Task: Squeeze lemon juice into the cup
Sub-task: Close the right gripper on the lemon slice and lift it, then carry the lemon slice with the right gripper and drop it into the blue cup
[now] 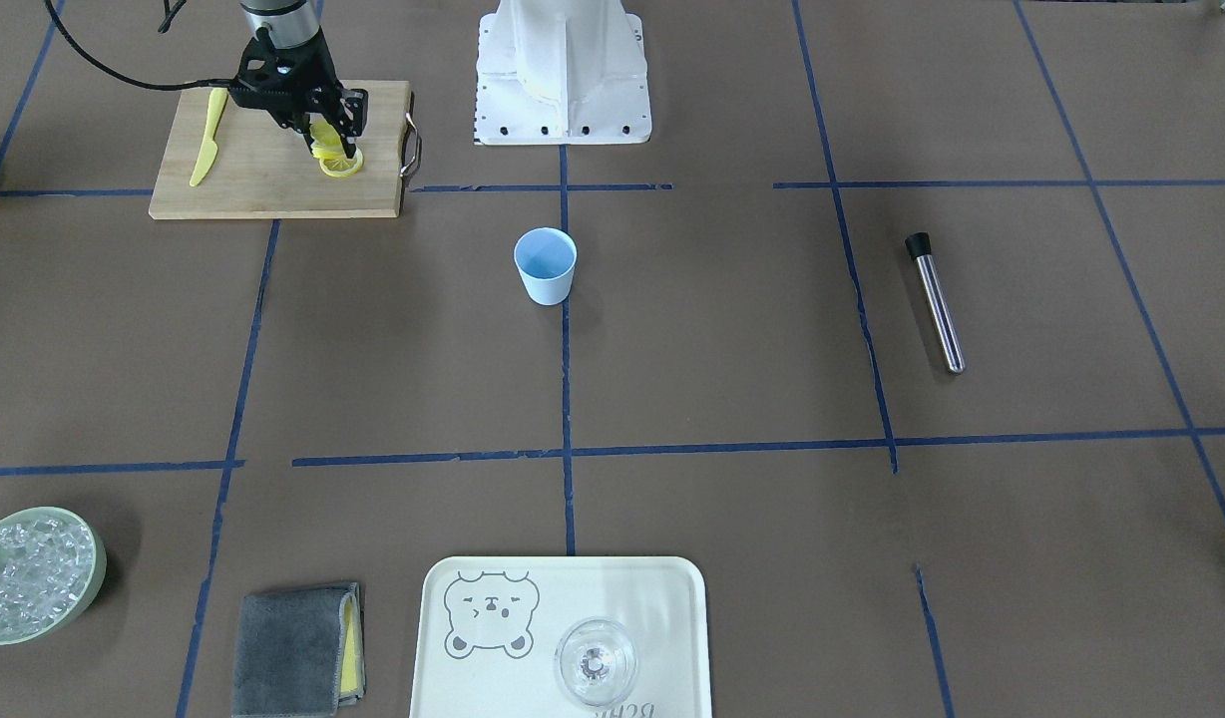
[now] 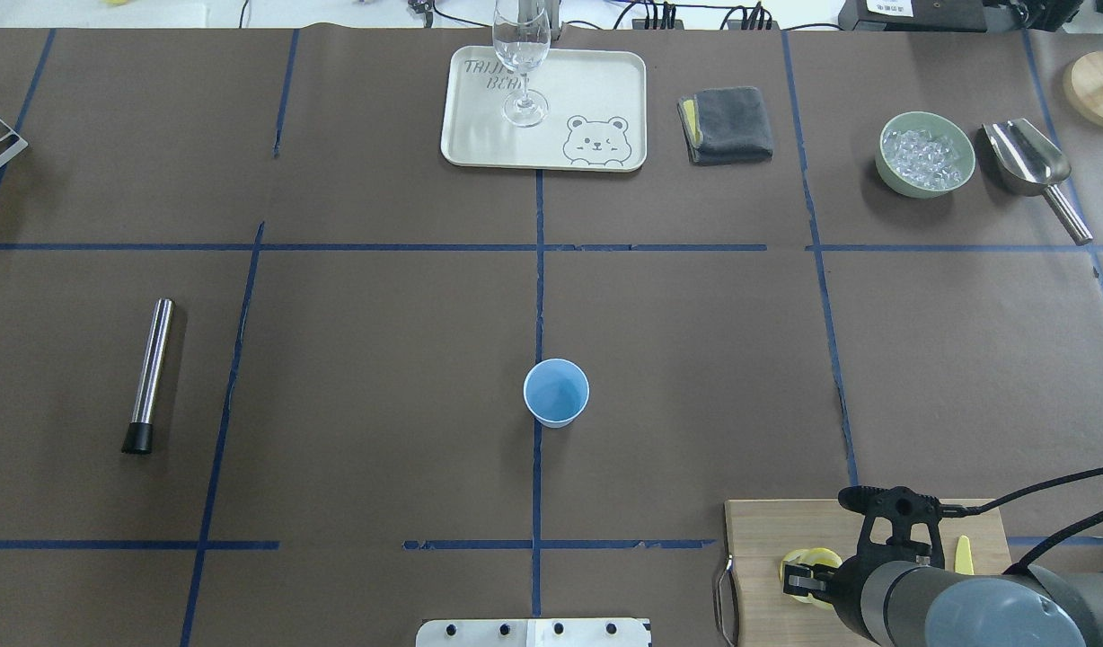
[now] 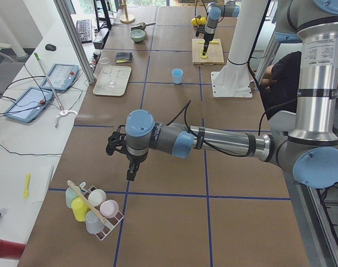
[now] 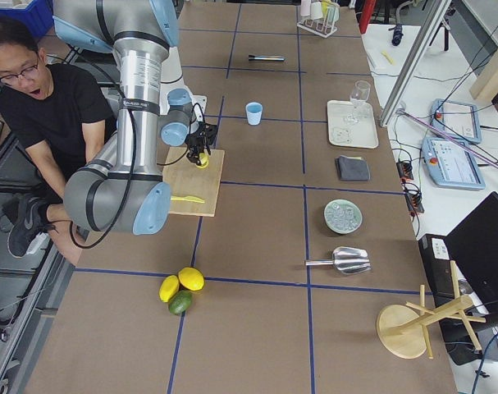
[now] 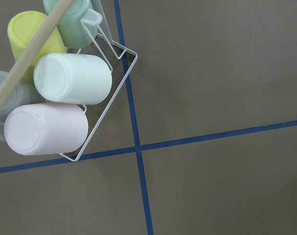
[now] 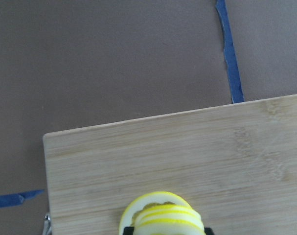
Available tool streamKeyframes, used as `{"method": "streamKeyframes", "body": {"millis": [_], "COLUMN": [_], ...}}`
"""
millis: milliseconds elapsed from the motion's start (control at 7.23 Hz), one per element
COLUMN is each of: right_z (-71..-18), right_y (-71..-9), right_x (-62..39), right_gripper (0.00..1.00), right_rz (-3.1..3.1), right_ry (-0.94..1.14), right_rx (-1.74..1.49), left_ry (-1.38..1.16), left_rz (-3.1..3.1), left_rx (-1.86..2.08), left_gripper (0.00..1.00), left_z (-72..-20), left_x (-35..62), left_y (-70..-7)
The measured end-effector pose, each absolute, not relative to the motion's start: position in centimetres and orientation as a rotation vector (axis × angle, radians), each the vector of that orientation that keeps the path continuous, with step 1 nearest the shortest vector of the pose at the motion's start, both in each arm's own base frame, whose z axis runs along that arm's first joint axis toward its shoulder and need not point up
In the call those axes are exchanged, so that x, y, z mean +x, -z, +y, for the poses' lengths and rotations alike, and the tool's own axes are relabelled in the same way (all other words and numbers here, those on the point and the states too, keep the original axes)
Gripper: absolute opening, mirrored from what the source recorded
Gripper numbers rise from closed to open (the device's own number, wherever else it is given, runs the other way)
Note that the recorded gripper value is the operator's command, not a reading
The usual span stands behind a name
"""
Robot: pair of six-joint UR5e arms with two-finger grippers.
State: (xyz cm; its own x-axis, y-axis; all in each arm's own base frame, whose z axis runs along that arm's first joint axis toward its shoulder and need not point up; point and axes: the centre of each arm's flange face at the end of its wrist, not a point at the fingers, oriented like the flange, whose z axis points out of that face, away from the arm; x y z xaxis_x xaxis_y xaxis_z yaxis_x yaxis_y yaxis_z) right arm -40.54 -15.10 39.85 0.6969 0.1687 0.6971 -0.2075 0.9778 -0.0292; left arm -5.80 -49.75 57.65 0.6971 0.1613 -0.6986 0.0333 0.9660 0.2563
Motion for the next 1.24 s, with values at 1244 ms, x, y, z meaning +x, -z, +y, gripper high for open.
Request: {"method": "streamKeyframes", "body": {"millis": [1244], "right_z": [-27.0], "right_y": [-29.5], "right_x": [-34.2], "right_gripper": [0.42], "right_rz": [-0.935], "right_ry": [-0.4], "right_rx": [-0.067], "left_ry": [-0.069], "left_rz": [0.799], "left_rx": [0.247], "left_gripper": [1.0], "left_z": [-49.8], "left_x": [-5.7], "left_y": [-58.2]}}
